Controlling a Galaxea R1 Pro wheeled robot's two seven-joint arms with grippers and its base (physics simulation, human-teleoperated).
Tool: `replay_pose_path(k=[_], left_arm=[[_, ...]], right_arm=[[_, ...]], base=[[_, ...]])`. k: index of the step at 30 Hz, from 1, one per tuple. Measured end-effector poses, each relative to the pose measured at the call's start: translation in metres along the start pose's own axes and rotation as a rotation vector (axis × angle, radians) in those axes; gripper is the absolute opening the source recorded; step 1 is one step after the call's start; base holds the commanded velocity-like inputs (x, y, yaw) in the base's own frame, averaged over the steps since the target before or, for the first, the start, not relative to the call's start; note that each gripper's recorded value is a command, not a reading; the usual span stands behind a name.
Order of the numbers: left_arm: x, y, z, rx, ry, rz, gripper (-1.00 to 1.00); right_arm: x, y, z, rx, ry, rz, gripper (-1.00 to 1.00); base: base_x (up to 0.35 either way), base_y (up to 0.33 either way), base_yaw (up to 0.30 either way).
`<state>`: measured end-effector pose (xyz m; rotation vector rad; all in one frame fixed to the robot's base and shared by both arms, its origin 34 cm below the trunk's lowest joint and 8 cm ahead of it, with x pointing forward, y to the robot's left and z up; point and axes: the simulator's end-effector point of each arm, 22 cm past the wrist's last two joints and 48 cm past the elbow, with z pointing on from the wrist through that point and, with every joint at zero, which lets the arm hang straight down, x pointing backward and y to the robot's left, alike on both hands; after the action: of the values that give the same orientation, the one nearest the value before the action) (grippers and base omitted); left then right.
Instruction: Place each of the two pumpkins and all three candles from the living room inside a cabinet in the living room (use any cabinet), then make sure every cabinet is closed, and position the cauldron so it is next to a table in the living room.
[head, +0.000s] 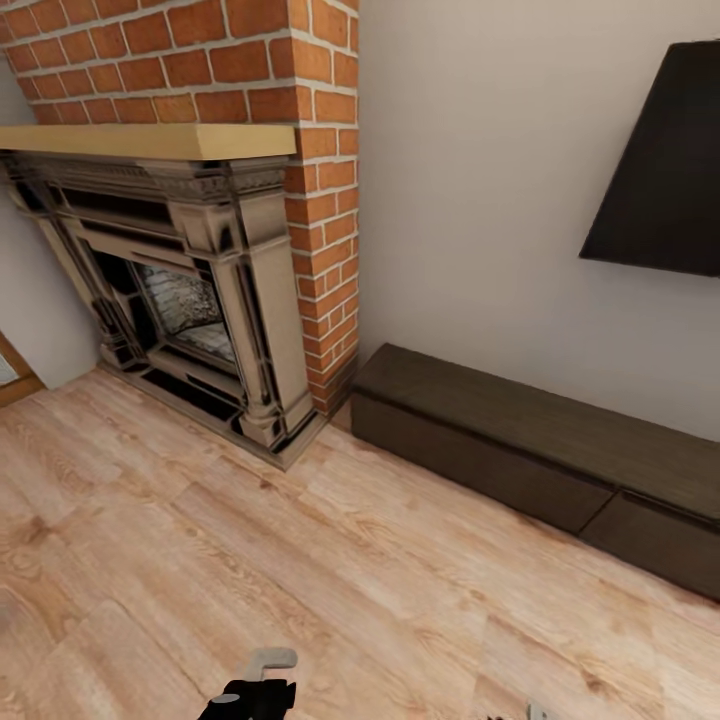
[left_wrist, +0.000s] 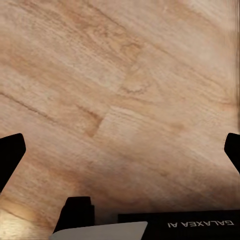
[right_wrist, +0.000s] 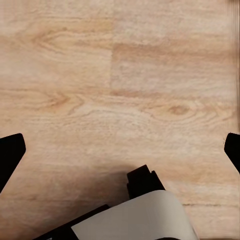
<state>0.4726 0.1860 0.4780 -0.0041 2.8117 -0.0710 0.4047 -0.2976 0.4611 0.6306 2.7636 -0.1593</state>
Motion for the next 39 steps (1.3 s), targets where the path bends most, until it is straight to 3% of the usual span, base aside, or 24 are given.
replay_pose_path(k=[39], left_arm=[[0.0000, -0.0004, 0.0000, 0.002, 0.000, 0.001, 1.00]], right_arm=[[0.0001, 0.0006, -0.0001, -0.001, 0.000, 0.000, 1.00]], base=[[0.000, 0.000, -0.279]])
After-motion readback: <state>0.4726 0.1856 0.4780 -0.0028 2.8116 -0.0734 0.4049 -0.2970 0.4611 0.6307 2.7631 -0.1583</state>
